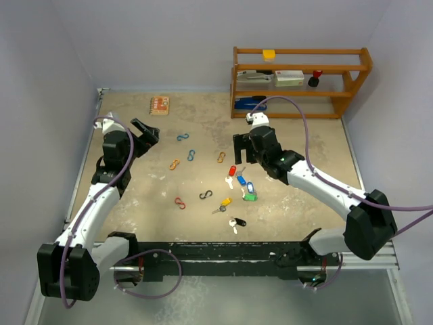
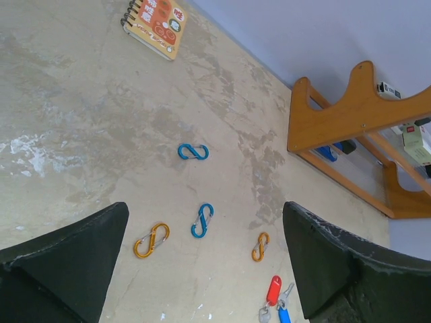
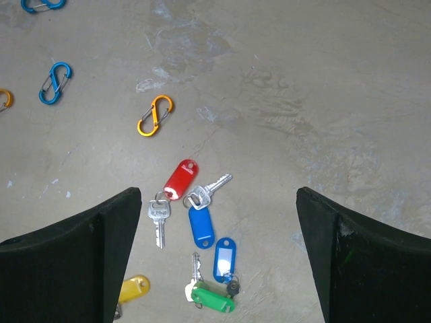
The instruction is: Put the keys on the keyring
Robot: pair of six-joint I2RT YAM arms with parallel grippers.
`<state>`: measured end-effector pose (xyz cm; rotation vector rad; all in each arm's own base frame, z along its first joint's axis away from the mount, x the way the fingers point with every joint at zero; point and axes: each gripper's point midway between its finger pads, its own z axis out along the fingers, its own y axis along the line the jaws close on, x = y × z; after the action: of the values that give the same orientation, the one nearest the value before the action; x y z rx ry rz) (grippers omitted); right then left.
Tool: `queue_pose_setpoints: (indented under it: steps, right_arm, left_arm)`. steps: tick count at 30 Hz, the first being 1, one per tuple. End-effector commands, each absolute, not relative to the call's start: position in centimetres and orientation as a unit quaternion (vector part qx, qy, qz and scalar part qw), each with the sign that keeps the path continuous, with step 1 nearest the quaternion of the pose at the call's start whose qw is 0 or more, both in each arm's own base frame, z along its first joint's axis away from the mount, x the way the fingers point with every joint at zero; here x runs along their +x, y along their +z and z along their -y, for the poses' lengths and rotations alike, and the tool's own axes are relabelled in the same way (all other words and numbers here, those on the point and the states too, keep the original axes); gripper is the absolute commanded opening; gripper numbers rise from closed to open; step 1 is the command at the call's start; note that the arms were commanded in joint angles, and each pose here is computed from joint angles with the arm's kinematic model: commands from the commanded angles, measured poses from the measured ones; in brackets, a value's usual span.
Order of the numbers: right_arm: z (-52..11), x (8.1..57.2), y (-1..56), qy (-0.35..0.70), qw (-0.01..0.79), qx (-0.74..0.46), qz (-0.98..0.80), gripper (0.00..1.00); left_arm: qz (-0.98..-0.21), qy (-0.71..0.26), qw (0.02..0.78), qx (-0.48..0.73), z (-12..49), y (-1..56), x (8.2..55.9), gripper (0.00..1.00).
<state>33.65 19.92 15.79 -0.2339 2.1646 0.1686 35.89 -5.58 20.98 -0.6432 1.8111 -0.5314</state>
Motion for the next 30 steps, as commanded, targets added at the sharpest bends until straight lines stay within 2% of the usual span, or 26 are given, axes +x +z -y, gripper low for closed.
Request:
queue_pose_setpoints:
  steps: [1,5,10,16,21,27,30]
  right_arm:
    - [-20.5,34.2,16.7,0.077,0.480,-0.093,-0.869,1.00]
    - [-20.7,34.0,16.1,0.079,0.464,-0.096,-0.877,1.00]
    - [-19.6,34.2,17.2,0.060,0.482,-0.082,-0.870,1.00]
    - [-19.2,34.3,17.0,0.046,0.482,-0.082,-0.871,1.00]
    - [-20.0,34.2,16.6,0.062,0.476,-0.092,-0.873,1.00]
    - [-19.5,34.1,17.3,0.057,0.485,-0.088,-0.868,1.00]
    - [-19.3,34.0,16.9,0.057,0.486,-0.086,-0.868,1.00]
  left_arm:
    - [-0.747,-0.215,0.573,-0.258,5.1,23.2,36.0,0.94]
    - [-0.748,-0.209,0.573,-0.263,4.8,23.1,35.8,0.94]
    - [-0.765,-0.203,0.551,-0.266,5.0,21.8,36.7,0.94]
    - [-0.760,-0.243,0.543,-0.260,6.5,20.3,37.4,0.94]
    - [-0.807,-0.196,0.517,-0.210,7.8,18.8,37.8,0.95]
    - [-0.828,-0.149,0.512,-0.172,10.6,17.7,37.8,0.86]
    - [-0.846,-0.129,0.497,-0.147,11.6,16.8,37.8,0.86]
